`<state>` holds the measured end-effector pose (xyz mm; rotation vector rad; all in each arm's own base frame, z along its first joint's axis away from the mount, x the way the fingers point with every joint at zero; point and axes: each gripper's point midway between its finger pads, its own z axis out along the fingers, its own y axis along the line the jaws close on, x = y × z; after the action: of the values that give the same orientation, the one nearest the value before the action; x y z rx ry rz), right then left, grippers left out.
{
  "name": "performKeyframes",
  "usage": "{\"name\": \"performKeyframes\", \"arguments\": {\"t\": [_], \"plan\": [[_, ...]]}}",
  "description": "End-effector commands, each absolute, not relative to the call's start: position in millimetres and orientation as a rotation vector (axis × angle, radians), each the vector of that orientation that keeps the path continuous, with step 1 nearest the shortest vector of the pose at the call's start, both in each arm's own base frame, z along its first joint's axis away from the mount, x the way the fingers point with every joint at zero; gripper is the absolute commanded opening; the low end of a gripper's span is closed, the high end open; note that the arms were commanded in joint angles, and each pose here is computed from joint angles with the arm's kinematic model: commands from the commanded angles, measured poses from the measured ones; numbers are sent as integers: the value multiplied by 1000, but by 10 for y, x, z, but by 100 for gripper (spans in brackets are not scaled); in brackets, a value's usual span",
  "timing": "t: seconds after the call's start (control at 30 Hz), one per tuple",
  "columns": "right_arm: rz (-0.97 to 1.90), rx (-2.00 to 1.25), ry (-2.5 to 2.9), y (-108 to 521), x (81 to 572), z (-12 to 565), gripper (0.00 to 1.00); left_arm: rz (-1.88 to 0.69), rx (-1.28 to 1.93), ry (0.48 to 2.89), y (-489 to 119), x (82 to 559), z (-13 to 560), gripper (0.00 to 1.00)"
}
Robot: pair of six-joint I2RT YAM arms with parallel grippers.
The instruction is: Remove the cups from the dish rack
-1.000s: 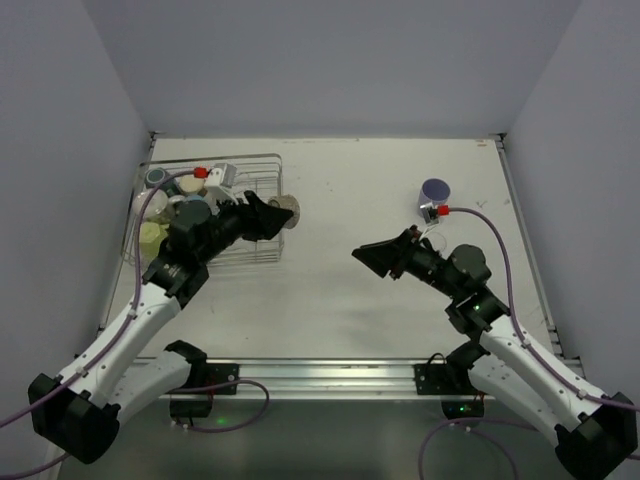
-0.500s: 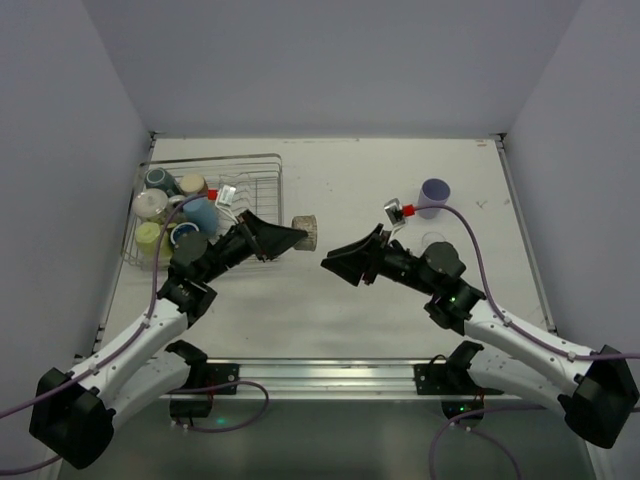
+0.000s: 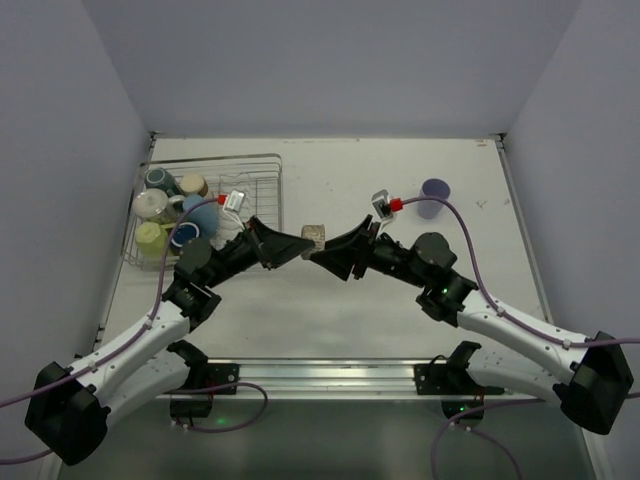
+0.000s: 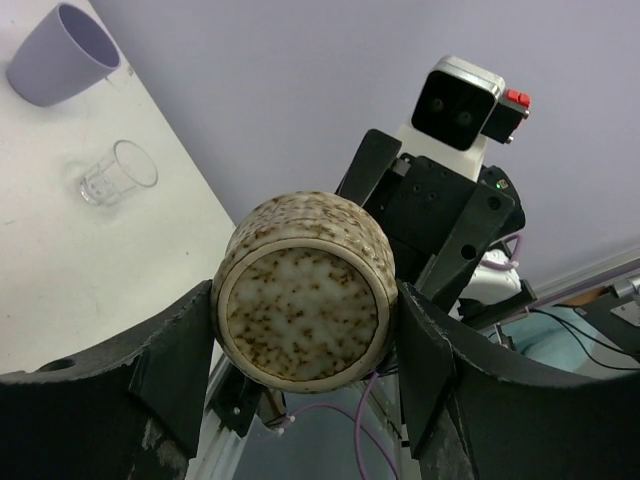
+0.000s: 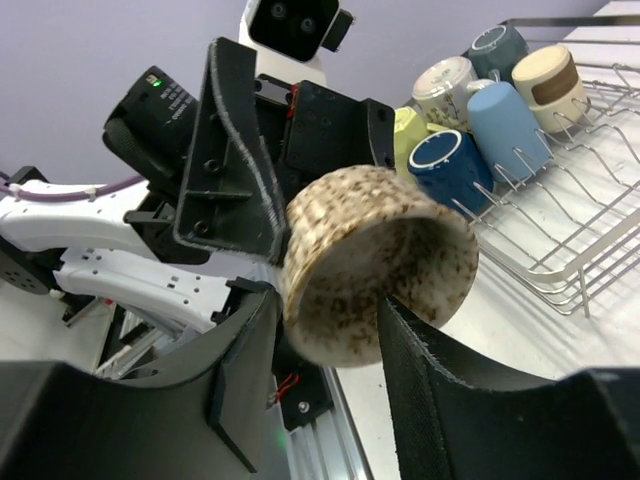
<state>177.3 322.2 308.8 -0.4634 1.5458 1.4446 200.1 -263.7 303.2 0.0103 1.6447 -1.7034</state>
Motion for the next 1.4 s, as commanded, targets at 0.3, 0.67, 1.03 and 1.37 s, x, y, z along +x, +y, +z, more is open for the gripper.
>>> {"name": "performKeyframes", "arguments": {"t": [0.3,0.67,1.03,1.37], "plan": [[1486,-485,1438,3242,1705,3243,0,-1722,10,1603,-2696,1966,3168,75],[972,-278,2076,2440,1735,1869,0,-872,193,1833,-2058,2310,2976,100],[351,246,2414,1201,2125,850,0,-490,200,1935,-1411,2211,2219,100],[144,360,2535,911,2500,641,0,-510,236,1921,-1438,2178,2203,100]]}}
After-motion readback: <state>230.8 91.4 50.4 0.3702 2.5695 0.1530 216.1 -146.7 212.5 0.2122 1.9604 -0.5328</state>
